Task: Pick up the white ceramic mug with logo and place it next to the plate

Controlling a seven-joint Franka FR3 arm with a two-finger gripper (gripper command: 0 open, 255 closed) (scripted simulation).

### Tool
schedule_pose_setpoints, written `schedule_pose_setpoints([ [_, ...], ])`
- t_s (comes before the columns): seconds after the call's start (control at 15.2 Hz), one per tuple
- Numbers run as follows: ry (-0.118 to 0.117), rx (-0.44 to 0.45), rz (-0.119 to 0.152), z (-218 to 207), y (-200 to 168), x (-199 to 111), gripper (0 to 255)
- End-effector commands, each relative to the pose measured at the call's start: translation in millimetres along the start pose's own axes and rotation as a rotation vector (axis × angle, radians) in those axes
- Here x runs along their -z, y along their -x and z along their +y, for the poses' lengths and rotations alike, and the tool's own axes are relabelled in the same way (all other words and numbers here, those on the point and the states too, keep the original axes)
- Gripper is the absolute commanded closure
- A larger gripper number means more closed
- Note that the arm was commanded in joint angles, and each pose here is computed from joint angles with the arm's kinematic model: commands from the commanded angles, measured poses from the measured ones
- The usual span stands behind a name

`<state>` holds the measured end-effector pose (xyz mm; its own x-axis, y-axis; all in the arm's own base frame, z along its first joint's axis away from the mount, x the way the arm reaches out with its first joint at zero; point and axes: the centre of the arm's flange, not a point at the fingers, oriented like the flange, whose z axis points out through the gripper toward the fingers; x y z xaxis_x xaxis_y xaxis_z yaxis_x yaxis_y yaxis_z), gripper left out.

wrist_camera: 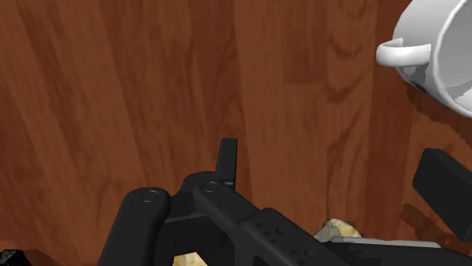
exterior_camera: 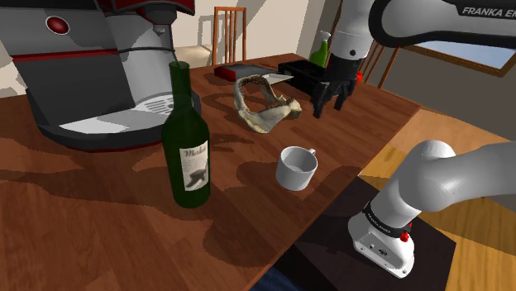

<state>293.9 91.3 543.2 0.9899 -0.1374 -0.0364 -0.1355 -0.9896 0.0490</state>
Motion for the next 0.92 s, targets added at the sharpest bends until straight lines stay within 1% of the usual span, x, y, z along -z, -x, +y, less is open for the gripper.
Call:
schedule_pose_setpoints([
  [0.0,-0.001,-0.007,0.002,-23,7,-9,0],
  [0.86,-0.003,-0.040,0.014,-180,46,-67,0],
])
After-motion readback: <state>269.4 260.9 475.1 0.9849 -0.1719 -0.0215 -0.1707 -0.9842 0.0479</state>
